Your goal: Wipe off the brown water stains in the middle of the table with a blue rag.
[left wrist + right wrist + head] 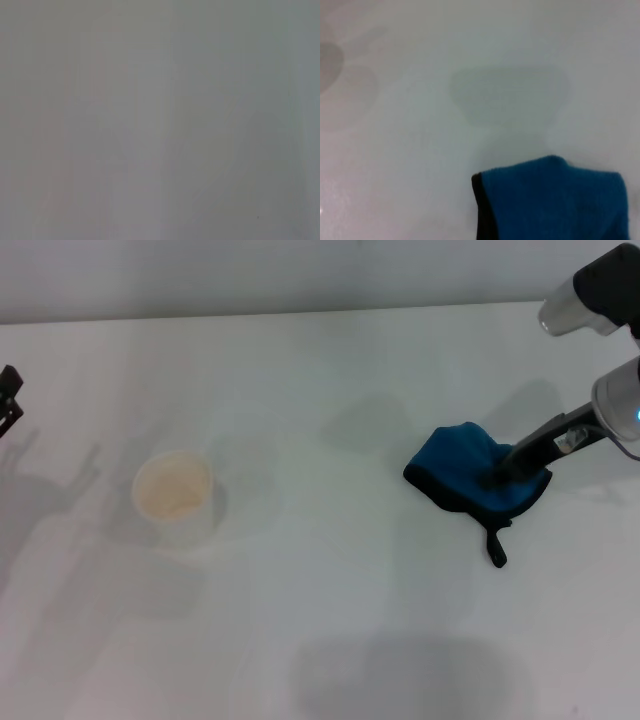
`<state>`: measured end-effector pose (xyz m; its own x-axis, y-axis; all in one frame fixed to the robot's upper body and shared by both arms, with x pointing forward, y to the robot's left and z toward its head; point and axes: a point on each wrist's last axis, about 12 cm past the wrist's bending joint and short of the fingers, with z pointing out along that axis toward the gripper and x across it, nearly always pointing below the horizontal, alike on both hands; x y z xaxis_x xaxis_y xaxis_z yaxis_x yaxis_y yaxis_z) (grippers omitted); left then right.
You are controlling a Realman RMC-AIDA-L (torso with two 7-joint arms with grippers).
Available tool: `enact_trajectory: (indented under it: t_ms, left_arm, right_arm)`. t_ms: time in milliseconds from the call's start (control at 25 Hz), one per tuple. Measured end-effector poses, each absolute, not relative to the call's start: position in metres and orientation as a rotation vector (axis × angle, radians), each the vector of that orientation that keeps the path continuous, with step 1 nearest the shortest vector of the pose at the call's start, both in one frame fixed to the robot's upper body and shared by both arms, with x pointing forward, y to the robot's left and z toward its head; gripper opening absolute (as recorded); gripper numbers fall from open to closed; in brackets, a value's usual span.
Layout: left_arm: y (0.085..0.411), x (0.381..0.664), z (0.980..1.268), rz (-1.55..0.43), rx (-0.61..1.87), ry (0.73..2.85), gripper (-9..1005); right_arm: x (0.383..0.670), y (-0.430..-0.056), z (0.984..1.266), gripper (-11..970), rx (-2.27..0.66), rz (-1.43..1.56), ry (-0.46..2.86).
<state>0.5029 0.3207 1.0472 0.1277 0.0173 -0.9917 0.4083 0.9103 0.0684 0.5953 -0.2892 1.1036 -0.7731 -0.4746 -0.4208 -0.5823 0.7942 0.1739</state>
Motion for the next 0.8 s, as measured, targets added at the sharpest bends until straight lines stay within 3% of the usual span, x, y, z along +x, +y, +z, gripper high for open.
enact_trajectory:
  t_ms: [400,800]
  left_arm:
    - [0.319,0.503,1.046,-0.297,0.359,1.428,877]
    - [0.319,0.505,1.045,-0.295,0.359,1.435,877]
  right_arm:
    - [0.596,-0.315,1.132,397,-0.590,0.619,2.439]
    - [0.574,-0.371,1.139,400,-0.324,0.699,2.014]
